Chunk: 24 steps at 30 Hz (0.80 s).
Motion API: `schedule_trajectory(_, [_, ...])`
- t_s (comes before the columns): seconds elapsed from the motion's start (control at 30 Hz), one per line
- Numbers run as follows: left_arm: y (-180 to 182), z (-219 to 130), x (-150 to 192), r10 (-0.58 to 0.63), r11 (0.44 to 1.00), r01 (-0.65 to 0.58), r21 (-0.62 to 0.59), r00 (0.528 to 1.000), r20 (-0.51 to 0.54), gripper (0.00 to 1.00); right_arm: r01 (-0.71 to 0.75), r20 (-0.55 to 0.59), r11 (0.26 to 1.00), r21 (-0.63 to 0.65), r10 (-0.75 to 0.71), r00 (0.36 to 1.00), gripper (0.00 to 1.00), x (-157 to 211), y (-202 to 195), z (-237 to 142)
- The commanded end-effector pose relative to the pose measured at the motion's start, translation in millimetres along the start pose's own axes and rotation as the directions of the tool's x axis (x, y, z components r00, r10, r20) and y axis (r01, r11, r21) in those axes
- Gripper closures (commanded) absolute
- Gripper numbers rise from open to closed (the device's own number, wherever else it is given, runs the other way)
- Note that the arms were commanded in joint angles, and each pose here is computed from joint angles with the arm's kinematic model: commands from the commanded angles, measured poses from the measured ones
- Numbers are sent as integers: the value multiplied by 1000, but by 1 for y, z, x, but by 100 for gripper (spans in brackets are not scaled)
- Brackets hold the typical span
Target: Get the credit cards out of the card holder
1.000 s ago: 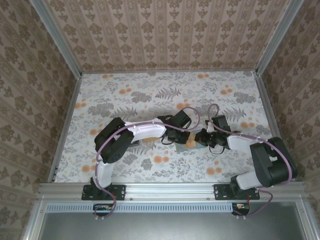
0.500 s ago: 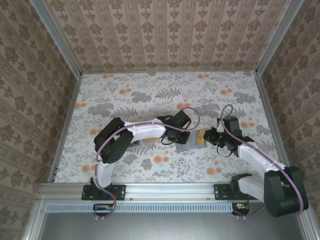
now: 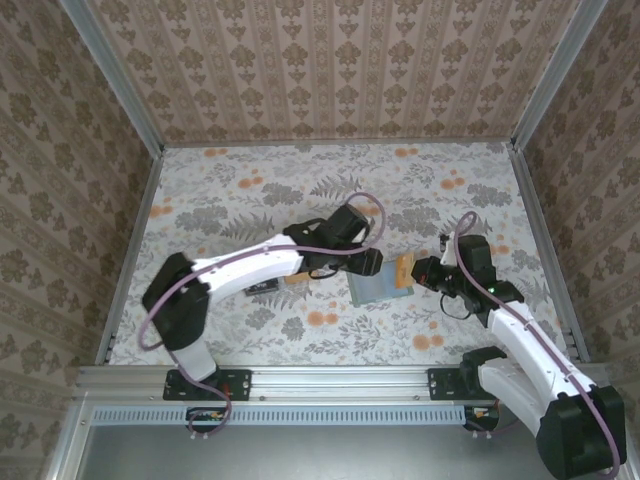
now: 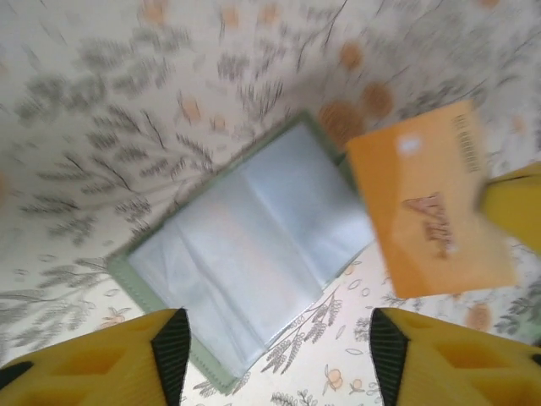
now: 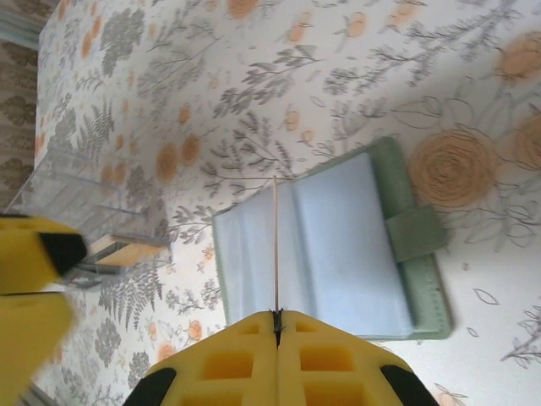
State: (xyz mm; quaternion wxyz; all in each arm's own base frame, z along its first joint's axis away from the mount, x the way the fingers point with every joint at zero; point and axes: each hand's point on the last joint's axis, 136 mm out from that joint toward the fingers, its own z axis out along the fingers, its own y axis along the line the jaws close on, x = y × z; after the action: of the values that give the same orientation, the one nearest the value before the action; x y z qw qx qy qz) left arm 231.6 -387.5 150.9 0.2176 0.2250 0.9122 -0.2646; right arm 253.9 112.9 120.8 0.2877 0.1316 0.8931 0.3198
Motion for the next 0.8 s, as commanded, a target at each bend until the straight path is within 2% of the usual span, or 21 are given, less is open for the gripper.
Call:
schedule_trajectory(0.0, [22,-36,-7,-22,996,31,-86,994,104,27,107,9,994,-24,-106,994,100,-8,27,-7])
schedule_trajectory(0.17, [58,-100,-9,-63,982,108,-158,962,267,0,309,-30,951,-16,-309,951,100,-8,71,5])
schedule_trajectory(0.33, [101,-158,7,-113,957,209,-203,909,401,0,521,-47,853,-29,-522,852,100,-8,121,23])
schedule_trajectory(0.43, [124,-189,21,-138,938,268,-218,870,474,0,658,-67,751,-59,-661,748,100,-1,150,35])
schedule_trajectory(0.53, [145,-219,37,-153,918,323,-230,825,544,0,776,-76,626,-79,-780,621,100,7,170,48])
schedule_trajectory(0.6, [156,-237,47,-152,906,350,-239,794,589,0,854,-60,516,-68,-857,513,100,12,182,56])
schedule_trajectory(0.77, [171,-261,66,-138,891,381,-245,743,655,0,983,-46,159,-97,-987,155,100,45,201,81])
